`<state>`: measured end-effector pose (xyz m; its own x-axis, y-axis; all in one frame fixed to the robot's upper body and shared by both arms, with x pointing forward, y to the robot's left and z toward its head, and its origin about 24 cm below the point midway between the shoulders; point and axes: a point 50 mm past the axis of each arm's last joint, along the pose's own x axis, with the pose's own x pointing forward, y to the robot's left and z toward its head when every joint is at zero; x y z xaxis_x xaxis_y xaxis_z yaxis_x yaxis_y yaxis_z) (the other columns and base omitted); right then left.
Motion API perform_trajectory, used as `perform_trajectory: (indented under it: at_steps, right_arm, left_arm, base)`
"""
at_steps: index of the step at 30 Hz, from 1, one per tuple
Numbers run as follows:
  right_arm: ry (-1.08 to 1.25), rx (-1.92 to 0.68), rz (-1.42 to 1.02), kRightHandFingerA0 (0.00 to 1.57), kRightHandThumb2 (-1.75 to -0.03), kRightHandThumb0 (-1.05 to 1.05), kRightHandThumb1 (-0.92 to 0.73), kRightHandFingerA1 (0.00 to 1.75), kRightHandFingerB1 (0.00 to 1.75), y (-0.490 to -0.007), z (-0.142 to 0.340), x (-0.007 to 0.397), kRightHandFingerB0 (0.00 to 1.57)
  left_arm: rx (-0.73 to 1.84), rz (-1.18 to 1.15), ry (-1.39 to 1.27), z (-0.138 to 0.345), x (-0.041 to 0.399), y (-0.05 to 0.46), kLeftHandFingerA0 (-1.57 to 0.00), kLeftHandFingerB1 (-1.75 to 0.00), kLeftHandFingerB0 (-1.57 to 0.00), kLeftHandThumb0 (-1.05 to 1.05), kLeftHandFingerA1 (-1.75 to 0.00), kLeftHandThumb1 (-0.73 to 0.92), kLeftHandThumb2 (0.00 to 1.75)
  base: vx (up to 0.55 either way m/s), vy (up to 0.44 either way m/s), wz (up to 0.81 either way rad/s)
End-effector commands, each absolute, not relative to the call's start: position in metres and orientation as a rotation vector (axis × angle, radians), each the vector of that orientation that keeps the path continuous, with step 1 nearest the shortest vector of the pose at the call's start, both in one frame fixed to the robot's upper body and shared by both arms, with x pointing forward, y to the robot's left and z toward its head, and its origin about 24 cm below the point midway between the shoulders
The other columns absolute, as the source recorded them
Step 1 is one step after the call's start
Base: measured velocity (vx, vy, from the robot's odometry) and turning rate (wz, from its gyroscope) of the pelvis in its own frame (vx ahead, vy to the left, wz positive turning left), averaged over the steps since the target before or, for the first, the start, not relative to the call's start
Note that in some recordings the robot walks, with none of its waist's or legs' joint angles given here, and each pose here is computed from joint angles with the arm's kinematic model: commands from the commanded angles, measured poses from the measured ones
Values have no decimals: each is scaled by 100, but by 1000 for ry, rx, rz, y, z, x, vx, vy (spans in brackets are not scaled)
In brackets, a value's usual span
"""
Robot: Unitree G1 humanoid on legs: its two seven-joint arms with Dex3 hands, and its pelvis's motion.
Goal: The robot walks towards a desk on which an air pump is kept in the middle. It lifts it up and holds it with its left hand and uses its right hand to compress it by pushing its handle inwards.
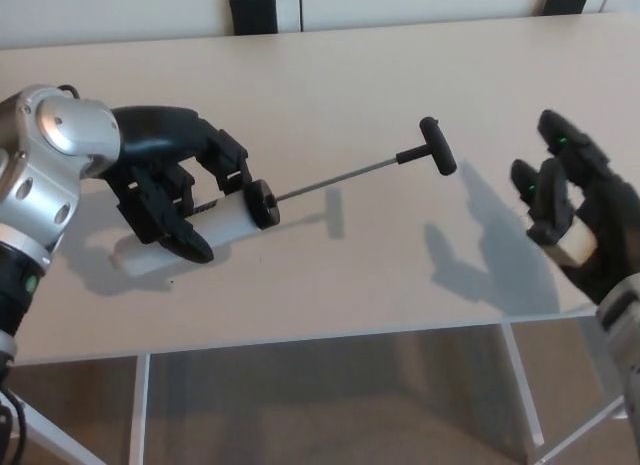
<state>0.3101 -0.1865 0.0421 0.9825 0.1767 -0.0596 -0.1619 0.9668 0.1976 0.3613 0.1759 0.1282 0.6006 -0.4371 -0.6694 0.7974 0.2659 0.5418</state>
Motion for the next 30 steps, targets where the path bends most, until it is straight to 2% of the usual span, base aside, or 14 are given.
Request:
perform_trajectory:
  at_steps: [1,2,3,9,10,11,12,15,16,21,25,26,30]
  right_arm:
    - [105,292,233,0,-65,-76,-84,7,6,-172,35,305,0]
    - [105,295,235,0,-65,-76,-84,7,6,-170,35,305,0]
    - [101,299,241,0,-107,-82,-74,15,12,-167,36,305,0]
    - [76,298,243,0,-109,-81,-75,16,14,-158,41,303,0]
    - [64,303,242,0,-95,-81,-71,12,10,-158,44,303,0]
    - [62,305,242,0,-95,-81,-71,12,10,-157,45,303,0]
    - [54,304,244,0,-65,-75,-89,11,13,-158,47,304,0]
    - [44,302,246,0,-65,-75,-89,11,13,-159,50,305,0]
    - [35,297,250,0,-109,-80,-75,17,15,-160,52,305,0]
    - [-32,295,264,0,-109,-84,-81,12,10,-166,73,307,0]
    - [-55,299,275,0,-110,-82,-80,14,12,-169,81,307,0]
    - [-65,294,274,0,-110,-78,-77,18,17,-169,85,307,0]
    - [-80,269,264,0,-112,-83,-81,13,13,-172,91,308,0]
  left_arm:
    - [953,-893,471,125,357,177,-97,-129,-81,-7,-158,66,95]
    - [958,-892,470,125,357,177,-97,-129,-81,-7,-158,66,95]
    - [963,-892,467,125,357,176,-97,-126,-81,-6,-157,66,95]
    - [983,-898,449,127,357,172,-97,-119,-81,-7,-150,68,94]
    - [984,-897,447,127,357,172,-95,-119,-81,-5,-151,67,94]
    - [984,-896,447,127,357,172,-95,-119,-81,-5,-151,67,94]
    - [990,-897,446,128,357,173,-93,-121,-79,-5,-149,68,93]
    - [999,-897,444,129,357,173,-93,-121,-79,-5,-149,68,93]
    - [1005,-897,446,129,357,173,-92,-123,-79,-5,-150,68,94]
    - [1054,-889,459,125,356,178,-92,-119,-82,-4,-147,68,95]
    - [1079,-883,465,124,355,179,-92,-120,-81,-4,-147,69,96]
    - [1090,-881,468,124,356,180,-97,-121,-83,-4,-147,66,96]
    - [1119,-878,473,123,356,182,-98,-119,-84,-4,-143,67,96]
  base:
    - [0,0,0]
    - [0,0,0]
    - [0,0,0]
    - [0,0,0]
    - [0,0,0]
    - [0,0,0]
    - [0,0,0]
    - [0,0,0]
    - [0,0,0]
    - [0,0,0]
    - [0,0,0]
    - [0,0,0]
    - [0,0,0]
